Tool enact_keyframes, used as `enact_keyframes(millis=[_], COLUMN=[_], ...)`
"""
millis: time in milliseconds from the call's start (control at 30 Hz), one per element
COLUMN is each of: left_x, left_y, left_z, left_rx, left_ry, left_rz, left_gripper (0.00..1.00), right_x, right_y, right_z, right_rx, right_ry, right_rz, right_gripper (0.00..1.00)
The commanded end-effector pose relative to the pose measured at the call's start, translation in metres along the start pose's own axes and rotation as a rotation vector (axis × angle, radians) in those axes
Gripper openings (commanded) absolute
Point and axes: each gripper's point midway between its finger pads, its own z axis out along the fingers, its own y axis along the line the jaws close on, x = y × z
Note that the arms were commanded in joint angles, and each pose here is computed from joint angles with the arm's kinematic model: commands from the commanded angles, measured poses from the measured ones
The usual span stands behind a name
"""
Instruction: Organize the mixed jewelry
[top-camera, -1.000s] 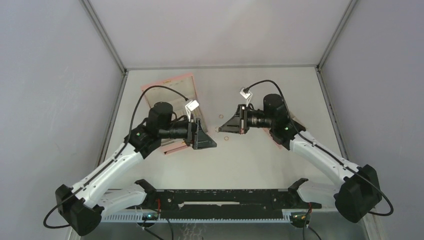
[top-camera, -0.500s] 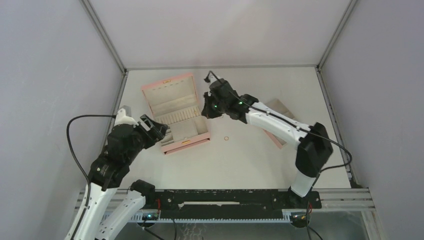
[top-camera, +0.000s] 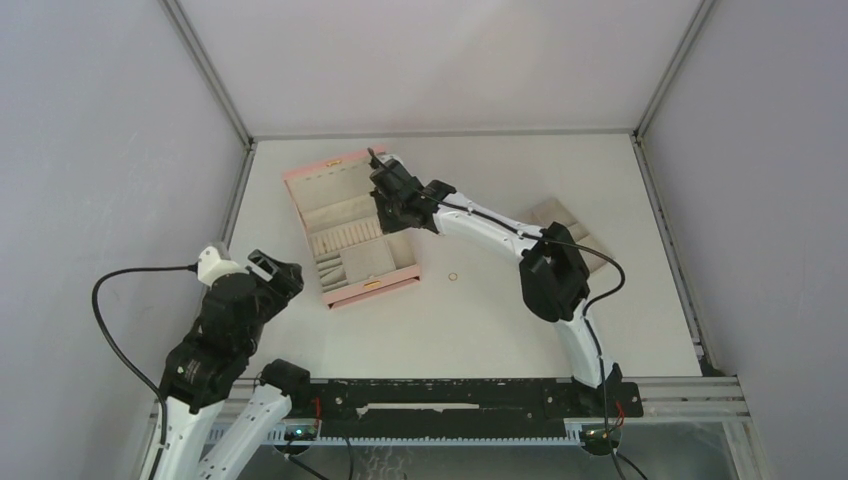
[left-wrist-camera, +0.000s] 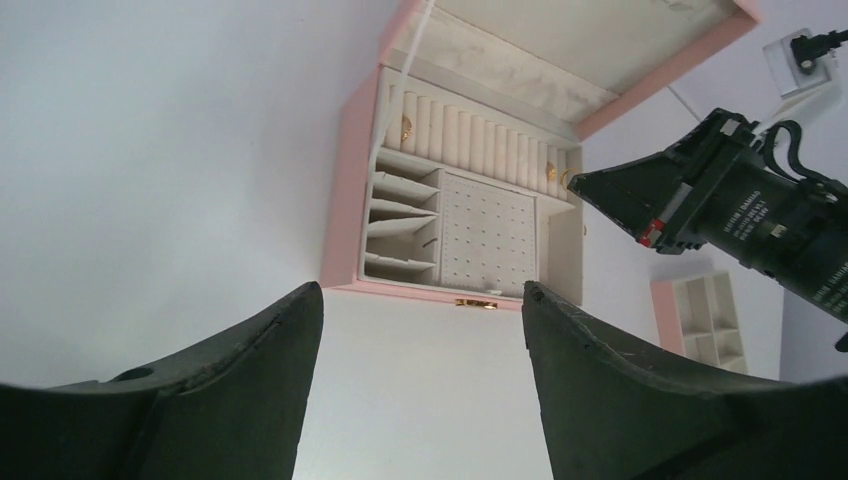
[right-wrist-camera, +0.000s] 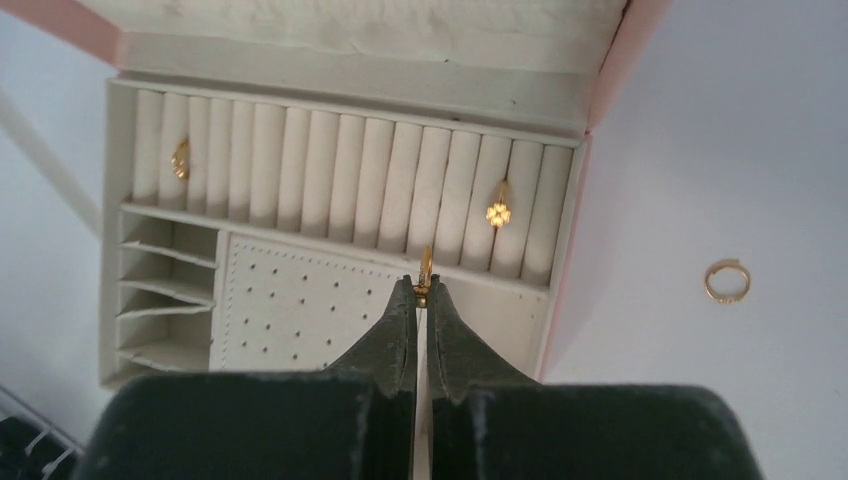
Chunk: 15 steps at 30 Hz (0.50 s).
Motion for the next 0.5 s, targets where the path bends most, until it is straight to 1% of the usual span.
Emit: enact_keyframes(millis=[0,467], left_x=[-0.022,-0.021], left_y=[0.002,0.004], left_z=[-0.011,-0.015], left_rx=[-0.009,-0.004], left_ry=[-0.077,-0.074], left_rz=[-0.011,0.003], left_gripper=[0.77,0.77], right_x=[-0.017,-0.003], right_y=[0.006,0.003], right_z=[0.008,0.037], right_rx=[0.022,0.033], right_ry=[-0.041,0.008], right_rz=[-0.014,-0.003], right_gripper=[0.00,0.00])
